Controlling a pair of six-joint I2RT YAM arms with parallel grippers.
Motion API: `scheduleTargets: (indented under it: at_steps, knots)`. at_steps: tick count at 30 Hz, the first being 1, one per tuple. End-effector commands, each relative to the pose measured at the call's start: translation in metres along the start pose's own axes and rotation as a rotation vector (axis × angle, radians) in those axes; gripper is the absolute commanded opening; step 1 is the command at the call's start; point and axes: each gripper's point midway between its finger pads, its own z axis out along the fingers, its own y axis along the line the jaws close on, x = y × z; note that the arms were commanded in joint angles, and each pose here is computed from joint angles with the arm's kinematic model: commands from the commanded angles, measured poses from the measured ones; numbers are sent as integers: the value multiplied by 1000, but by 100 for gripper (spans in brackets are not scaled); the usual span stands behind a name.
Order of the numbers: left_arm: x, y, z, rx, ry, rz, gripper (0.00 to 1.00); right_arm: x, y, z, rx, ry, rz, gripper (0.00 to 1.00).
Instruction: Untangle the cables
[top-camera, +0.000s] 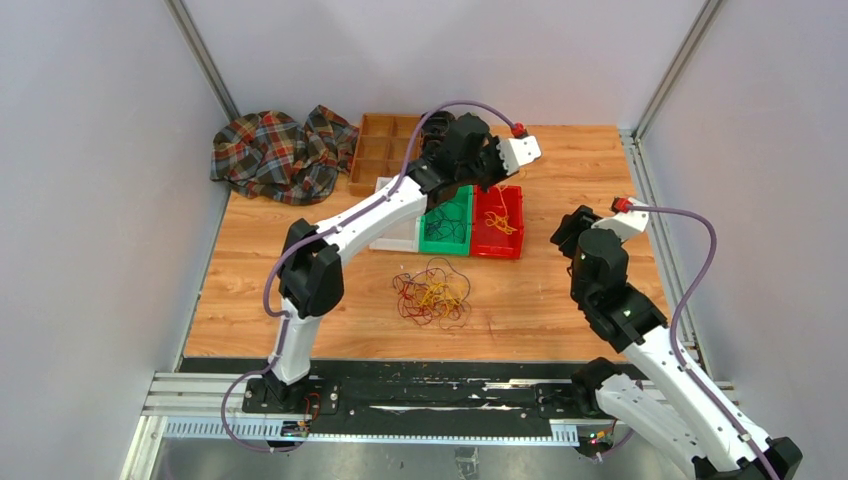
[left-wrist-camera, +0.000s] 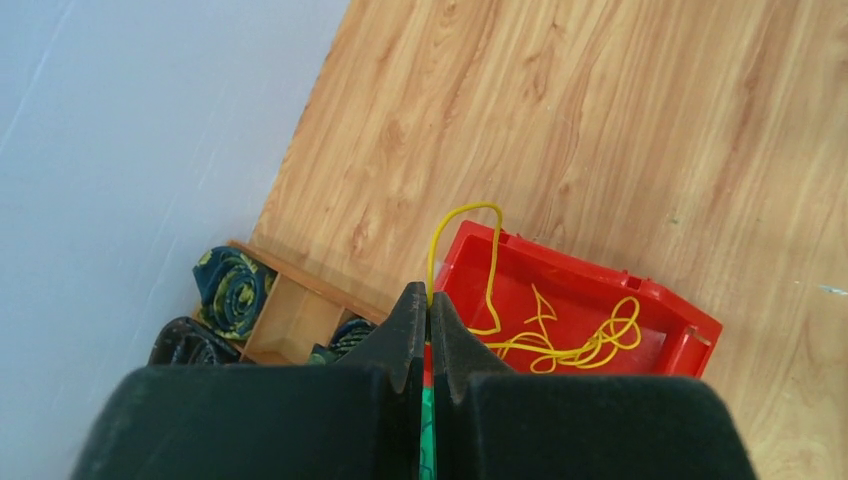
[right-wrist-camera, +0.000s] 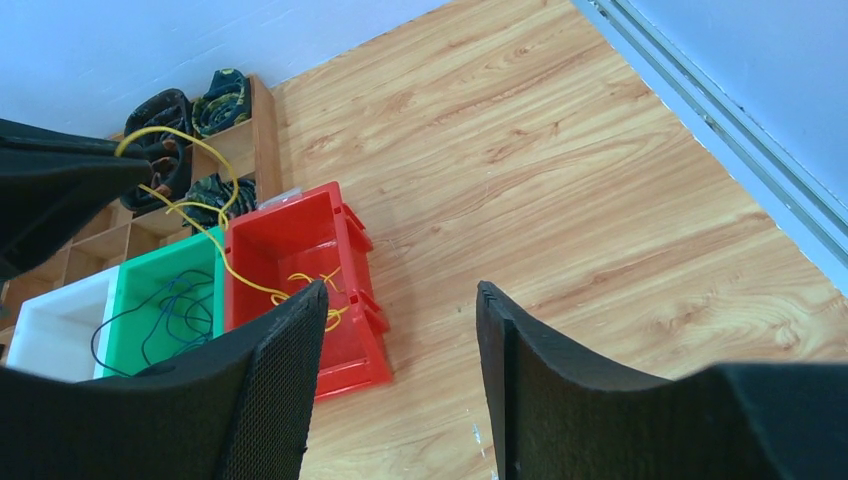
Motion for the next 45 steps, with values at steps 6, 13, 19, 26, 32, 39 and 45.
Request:
scheduleTargets:
  at_steps: [6, 13, 19, 26, 32, 39, 45]
  knots:
    - [44, -24, 26, 18, 85, 38, 0, -9, -13, -2, 43, -25, 27, 56]
    - [75, -43, 41, 81, 195, 83, 2, -5, -11, -1, 40, -10, 20, 56]
    - [82, -53, 36, 133, 226, 74, 40, -7, -11, -2, 38, -9, 26, 56]
    - [64, -32, 12, 110, 236, 71, 74, -7, -7, -2, 22, 1, 28, 56]
    - [38, -13, -40, 156, 279, 37, 98, -4, -1, -3, -10, 24, 22, 57]
    - [92, -66, -139, 384, 490, 3, 98, 16, 22, 1, -97, 117, -3, 61]
    - [123, -120, -197, 510, 530, -69, 94, 51, 52, 1, -230, 253, -3, 61]
